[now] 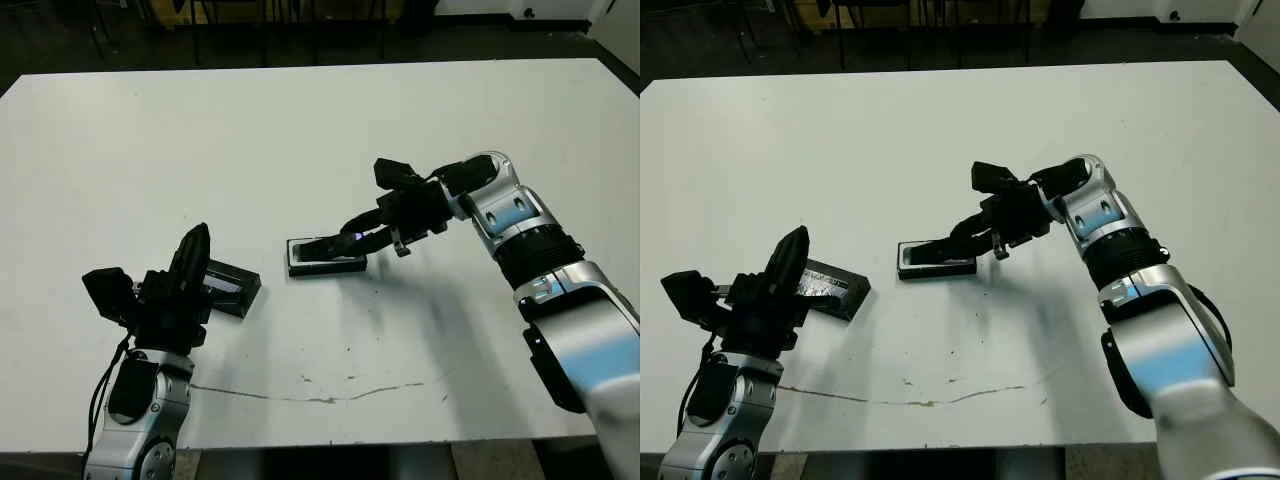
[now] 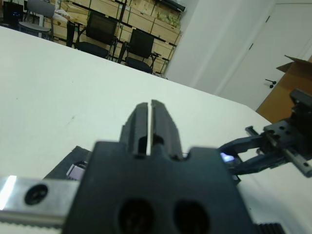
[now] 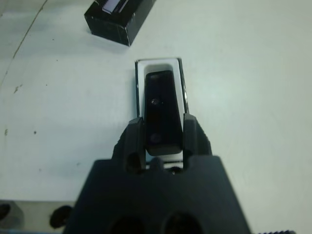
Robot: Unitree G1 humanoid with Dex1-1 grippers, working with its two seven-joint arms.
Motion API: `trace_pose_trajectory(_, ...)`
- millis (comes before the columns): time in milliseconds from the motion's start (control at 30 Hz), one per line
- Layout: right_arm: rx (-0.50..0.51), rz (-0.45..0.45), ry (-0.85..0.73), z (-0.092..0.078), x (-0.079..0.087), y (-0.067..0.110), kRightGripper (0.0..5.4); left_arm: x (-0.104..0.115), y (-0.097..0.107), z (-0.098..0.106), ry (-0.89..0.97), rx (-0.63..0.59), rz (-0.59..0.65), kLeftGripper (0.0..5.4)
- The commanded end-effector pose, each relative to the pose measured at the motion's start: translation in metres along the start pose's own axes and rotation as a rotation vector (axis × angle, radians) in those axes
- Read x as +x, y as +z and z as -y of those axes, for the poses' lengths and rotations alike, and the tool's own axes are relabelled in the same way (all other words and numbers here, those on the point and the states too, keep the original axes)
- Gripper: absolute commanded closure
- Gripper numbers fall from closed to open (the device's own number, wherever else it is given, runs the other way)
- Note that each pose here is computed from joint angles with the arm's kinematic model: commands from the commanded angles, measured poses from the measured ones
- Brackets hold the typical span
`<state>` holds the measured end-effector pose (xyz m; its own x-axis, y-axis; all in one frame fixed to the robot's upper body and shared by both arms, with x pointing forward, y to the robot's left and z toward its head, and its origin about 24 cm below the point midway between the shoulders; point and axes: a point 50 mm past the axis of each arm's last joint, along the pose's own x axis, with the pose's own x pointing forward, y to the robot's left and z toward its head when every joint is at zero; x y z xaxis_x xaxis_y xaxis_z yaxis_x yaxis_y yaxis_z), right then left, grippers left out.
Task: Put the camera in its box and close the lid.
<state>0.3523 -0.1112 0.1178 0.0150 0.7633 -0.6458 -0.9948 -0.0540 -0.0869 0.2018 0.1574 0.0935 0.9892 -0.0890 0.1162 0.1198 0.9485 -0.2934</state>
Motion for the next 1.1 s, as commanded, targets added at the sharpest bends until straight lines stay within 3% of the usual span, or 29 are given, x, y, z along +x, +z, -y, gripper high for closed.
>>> trace_pose_trajectory(33,0.018,-0.02,0.007,-0.004,0.007,-0.001,4.85,-0.003,-0.007,-0.002,0.014,-0.007,-0.043,5.4)
trace_pose_trajectory(400,0.021,-0.044,0.023,-0.009,0.016,0.001,4.85,-0.004,-0.007,-0.002,0.019,0.009,-0.046,5.4)
trace_pose_trajectory(533,-0.04,-0.093,0.038,-0.011,0.015,0.004,4.85,-0.004,-0.008,-0.002,0.021,-0.003,-0.047,5.4)
trace_pose_trajectory(600,-0.174,-0.126,0.08,-0.011,0.012,0.009,4.49,-0.004,-0.008,-0.002,0.022,0.005,-0.048,5.4)
trace_pose_trajectory(700,-0.261,-0.158,0.054,-0.008,0.005,0.013,4.05,-0.004,-0.008,-0.003,0.015,0.002,-0.043,5.4)
trace_pose_trajectory(767,-0.284,-0.169,-0.012,-0.006,0.001,0.014,3.69,-0.004,-0.008,-0.003,0.016,0.005,-0.042,5.4)
trace_pose_trajectory(900,-0.443,-0.273,-0.235,-0.005,-0.009,0.021,2.98,-0.003,-0.008,-0.003,0.014,0.008,-0.045,5.4)
trace_pose_trajectory(1000,-0.523,-0.299,-0.33,-0.008,-0.016,0.023,2.45,-0.003,-0.009,-0.003,0.013,-0.003,-0.047,5.4)
trace_pose_trajectory(1100,-0.536,-0.284,-0.394,-0.01,-0.026,0.024,1.91,-0.004,-0.009,-0.004,0.015,0.015,-0.047,5.4)
